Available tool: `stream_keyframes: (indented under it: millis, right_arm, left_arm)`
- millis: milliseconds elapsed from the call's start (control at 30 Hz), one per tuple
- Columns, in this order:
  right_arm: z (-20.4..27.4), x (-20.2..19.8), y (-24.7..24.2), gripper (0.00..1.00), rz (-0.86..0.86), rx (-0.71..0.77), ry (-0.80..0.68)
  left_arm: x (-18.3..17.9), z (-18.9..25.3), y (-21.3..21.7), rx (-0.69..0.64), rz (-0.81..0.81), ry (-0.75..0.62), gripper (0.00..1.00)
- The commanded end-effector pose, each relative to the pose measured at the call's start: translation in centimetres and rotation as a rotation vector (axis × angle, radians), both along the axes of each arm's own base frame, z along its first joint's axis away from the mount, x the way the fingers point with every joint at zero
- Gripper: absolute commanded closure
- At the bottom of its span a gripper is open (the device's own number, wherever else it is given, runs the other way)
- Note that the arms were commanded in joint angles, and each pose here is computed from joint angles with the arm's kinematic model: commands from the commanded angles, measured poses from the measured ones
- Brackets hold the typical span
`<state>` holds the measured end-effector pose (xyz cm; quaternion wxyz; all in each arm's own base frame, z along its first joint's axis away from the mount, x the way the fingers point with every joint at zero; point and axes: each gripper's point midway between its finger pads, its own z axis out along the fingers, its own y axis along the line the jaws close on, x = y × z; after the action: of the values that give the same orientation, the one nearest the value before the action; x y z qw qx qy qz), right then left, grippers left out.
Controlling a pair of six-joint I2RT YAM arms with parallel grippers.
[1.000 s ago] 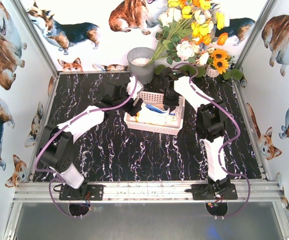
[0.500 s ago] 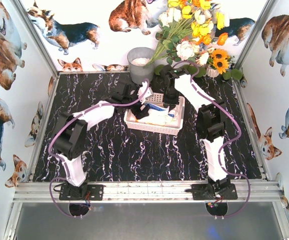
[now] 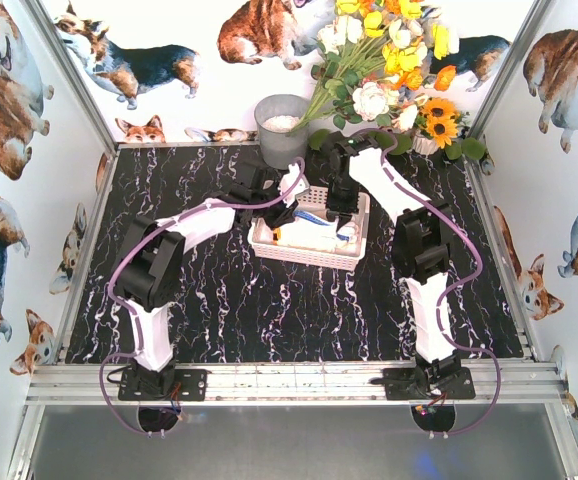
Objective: Put the gloves into the storage basket
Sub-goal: Place the glove in the bin.
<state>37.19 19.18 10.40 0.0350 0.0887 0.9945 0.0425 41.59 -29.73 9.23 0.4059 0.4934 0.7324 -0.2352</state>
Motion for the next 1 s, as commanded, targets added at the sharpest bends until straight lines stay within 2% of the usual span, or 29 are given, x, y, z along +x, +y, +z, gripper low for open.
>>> stream_keyframes:
  millis: [0,233,400,600,733,867,967]
  right_arm:
    - [2.2,-0.2,0.7,0.86,0.006,0.058,0.005]
    - [3.5,-1.1,0.0,0.81,0.040,0.036,0.022]
    - [2.9,-0.9,-1.5,0.79,0.028,-0.030,0.028]
    - [5.0,2.4,-3.8,0.77,-0.073,-0.136,-0.177]
    - [8.4,3.5,-4.7,0.68,-0.112,-0.141,-0.331]
    - [10.3,2.5,-5.3,0.66,-0.106,-0.123,-0.398]
    - [10.2,0.6,-4.9,0.67,-0.095,-0.054,-0.405]
  left_arm:
    - [0.0,-0.4,-0.3,0.006,-0.008,0.025,0.86]
    - [-0.4,-2.6,0.7,0.071,0.021,0.083,0.94]
    - [-0.6,-3.8,1.0,0.093,0.024,0.131,0.95]
    - [-0.3,-4.7,1.3,0.099,0.052,0.171,0.95]
    - [0.1,-5.2,1.5,0.098,0.079,0.214,0.95]
    - [0.4,-5.5,1.4,0.090,0.094,0.245,0.93]
    - [0.5,-5.3,1.4,0.077,0.101,0.261,0.92]
